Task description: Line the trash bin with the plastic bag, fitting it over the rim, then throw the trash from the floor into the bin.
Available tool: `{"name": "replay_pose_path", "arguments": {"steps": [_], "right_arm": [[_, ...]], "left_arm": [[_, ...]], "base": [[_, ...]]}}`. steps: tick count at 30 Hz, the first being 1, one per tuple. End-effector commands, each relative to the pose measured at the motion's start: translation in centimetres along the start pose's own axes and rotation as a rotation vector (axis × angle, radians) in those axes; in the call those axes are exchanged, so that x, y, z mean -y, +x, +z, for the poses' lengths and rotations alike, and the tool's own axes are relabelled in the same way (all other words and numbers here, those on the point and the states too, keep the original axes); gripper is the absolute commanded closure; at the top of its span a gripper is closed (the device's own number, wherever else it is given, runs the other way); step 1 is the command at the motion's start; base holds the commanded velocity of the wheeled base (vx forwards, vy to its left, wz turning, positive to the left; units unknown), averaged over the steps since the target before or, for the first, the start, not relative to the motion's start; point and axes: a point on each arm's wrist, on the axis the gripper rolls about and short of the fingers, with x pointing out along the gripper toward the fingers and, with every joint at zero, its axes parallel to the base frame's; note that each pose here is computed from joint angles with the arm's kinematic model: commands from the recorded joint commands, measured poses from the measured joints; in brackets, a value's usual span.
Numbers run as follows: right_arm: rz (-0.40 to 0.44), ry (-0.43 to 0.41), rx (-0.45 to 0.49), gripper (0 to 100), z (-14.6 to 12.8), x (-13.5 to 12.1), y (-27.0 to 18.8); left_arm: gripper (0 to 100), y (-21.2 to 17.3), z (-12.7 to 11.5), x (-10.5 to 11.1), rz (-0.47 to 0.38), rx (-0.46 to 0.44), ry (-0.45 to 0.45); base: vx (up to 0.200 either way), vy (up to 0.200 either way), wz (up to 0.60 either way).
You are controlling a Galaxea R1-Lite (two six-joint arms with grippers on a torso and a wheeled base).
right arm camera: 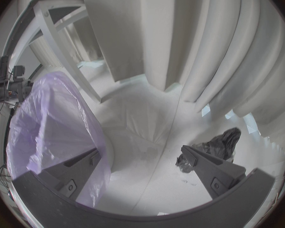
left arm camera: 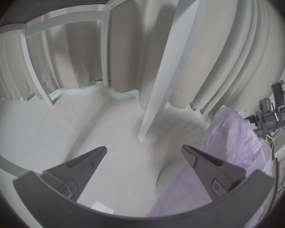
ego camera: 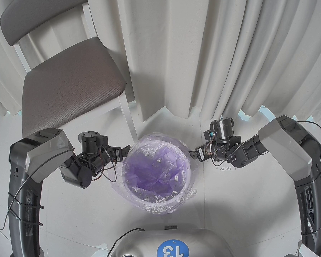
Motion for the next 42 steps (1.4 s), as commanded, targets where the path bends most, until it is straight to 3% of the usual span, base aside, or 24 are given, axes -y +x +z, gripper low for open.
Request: {"name": "replay_pose_path", "arguments": {"steps": [1, 12, 16, 22, 26, 29, 34, 36, 39, 42], "right_arm": [[-0.003, 0.001, -0.024, 0, -0.8, 0.1, 0.7], [0.000, 0.005, -0.072, 0, -2.8, 0.0, 1.5], [-0.001, 0.010, -0.049, 0, -1.8, 0.2, 0.7], [-0.004, -0.002, -0.001, 0, 0.9, 0.6, -4.5], [-0.008, -0.028, 0.023, 0, 2.0, 1.0, -8.4], [-0.011, -0.047, 0.023, 0, 2.1, 1.3, -10.6], [0.001, -0.090, -0.047, 0, -0.1, 1.2, -12.9], [0.028, -0.128, -0.120, 0, -2.4, 0.7, -13.6], [0.058, -0.138, -0.175, 0, -4.4, -0.2, -13.7], [0.085, -0.137, -0.170, 0, -5.6, -1.5, -13.2]], "left_arm": [[0, 0.4, -1.3, -0.1, 0.009, -0.032, 0.002], [0, 1.1, -4.2, -0.7, 0.044, -0.078, -0.004], [0, 0.7, -2.4, -1.7, 0.070, -0.013, -0.019], [0, -2.8, 1.0, -2.4, 0.086, 0.052, -0.048], [0, -5.8, 0.9, -2.5, 0.073, 0.035, -0.048], [0, -8.5, 0.1, -2.0, -0.002, 0.010, -0.045], [0, -11.4, -1.7, -1.6, -0.083, -0.015, -0.045], [0, -12.7, -3.3, -1.4, -0.117, -0.066, -0.036], [0, -13.1, -5.1, -1.5, -0.123, -0.134, -0.007], [0, -12.7, -6.5, -1.7, -0.116, -0.162, 0.013]], "base": [[0.000, 0.000, 0.00], [0.000, 0.000, 0.00], [0.000, 0.000, 0.00], [0.000, 0.000, 0.00], [0.000, 0.000, 0.00], [0.000, 0.000, 0.00], [0.000, 0.000, 0.00], [0.000, 0.000, 0.00], [0.000, 0.000, 0.00], [0.000, 0.000, 0.00]]}}
